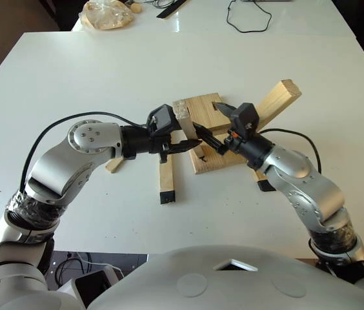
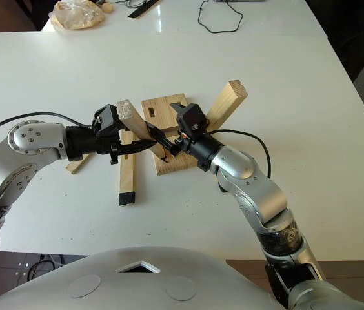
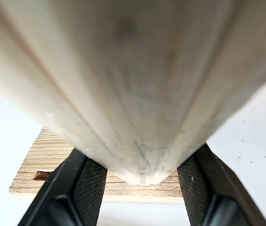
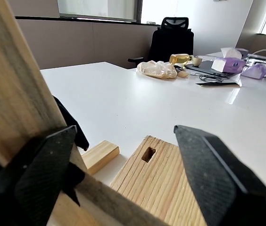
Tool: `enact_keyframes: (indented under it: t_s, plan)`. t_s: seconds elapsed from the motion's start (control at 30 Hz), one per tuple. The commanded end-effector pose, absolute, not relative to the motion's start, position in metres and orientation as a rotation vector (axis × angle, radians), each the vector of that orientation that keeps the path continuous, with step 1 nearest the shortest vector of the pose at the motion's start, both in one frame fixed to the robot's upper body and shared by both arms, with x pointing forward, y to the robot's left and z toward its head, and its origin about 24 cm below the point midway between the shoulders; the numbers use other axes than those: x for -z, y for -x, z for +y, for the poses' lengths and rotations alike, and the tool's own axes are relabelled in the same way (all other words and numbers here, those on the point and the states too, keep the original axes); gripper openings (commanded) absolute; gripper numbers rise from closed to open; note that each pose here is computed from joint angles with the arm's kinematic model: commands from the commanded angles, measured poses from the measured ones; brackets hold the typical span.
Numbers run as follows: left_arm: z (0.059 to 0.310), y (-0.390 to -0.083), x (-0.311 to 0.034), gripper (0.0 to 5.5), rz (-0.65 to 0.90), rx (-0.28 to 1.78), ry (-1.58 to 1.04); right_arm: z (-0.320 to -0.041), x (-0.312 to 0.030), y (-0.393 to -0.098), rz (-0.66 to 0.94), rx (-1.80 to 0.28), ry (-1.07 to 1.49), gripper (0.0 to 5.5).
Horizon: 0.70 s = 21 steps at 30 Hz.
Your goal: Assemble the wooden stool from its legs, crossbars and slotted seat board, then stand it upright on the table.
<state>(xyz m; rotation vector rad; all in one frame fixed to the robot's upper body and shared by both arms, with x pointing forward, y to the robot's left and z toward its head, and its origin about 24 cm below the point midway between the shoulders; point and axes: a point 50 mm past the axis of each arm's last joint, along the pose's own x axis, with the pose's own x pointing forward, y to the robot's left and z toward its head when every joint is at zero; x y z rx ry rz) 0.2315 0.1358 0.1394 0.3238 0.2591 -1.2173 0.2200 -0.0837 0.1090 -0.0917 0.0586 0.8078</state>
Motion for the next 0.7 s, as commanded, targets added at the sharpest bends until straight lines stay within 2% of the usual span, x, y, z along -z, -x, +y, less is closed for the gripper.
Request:
enact_keyframes:
  t_s: [0.03, 0.1, 0.17, 0.33, 0.43, 0.5, 0.6, 0.7]
  plan:
    - [0.154, -0.226, -0.107, 2.03, 0.522, 1.162, -0.391, -0.102, -0.04, -0.205, 0.41, -0.797, 0.233, 3.81]
    - [0.155, -0.224, -0.105, 2.03, 0.53, 1.159, -0.392, -0.103, -0.05, -0.207, 0.358, -0.817, 0.222, 3.81]
    - [0.157, -0.222, -0.101, 2.03, 0.545, 1.156, -0.394, -0.099, -0.081, -0.214, 0.196, -0.838, 0.151, 3.81]
    - [0.162, -0.218, -0.086, 2.03, 0.598, 1.131, -0.378, -0.094, -0.193, -0.217, -0.269, -0.989, -0.131, 3.81]
    - [0.167, -0.218, -0.077, 2.03, 0.628, 1.098, -0.372, -0.112, -0.245, -0.221, -0.454, -0.996, -0.243, 3.81]
    - [0.169, -0.215, -0.073, 2.03, 0.64, 1.082, -0.363, -0.136, -0.267, -0.234, -0.52, -0.879, -0.226, 3.81]
    - [0.168, -0.212, -0.07, 2.03, 0.647, 1.084, -0.355, -0.181, -0.274, -0.259, -0.534, -0.578, -0.132, 3.81]
    - [0.167, -0.212, -0.071, 2.03, 0.645, 1.085, -0.354, -0.237, -0.237, -0.293, -0.355, -0.17, 0.195, 3.81]
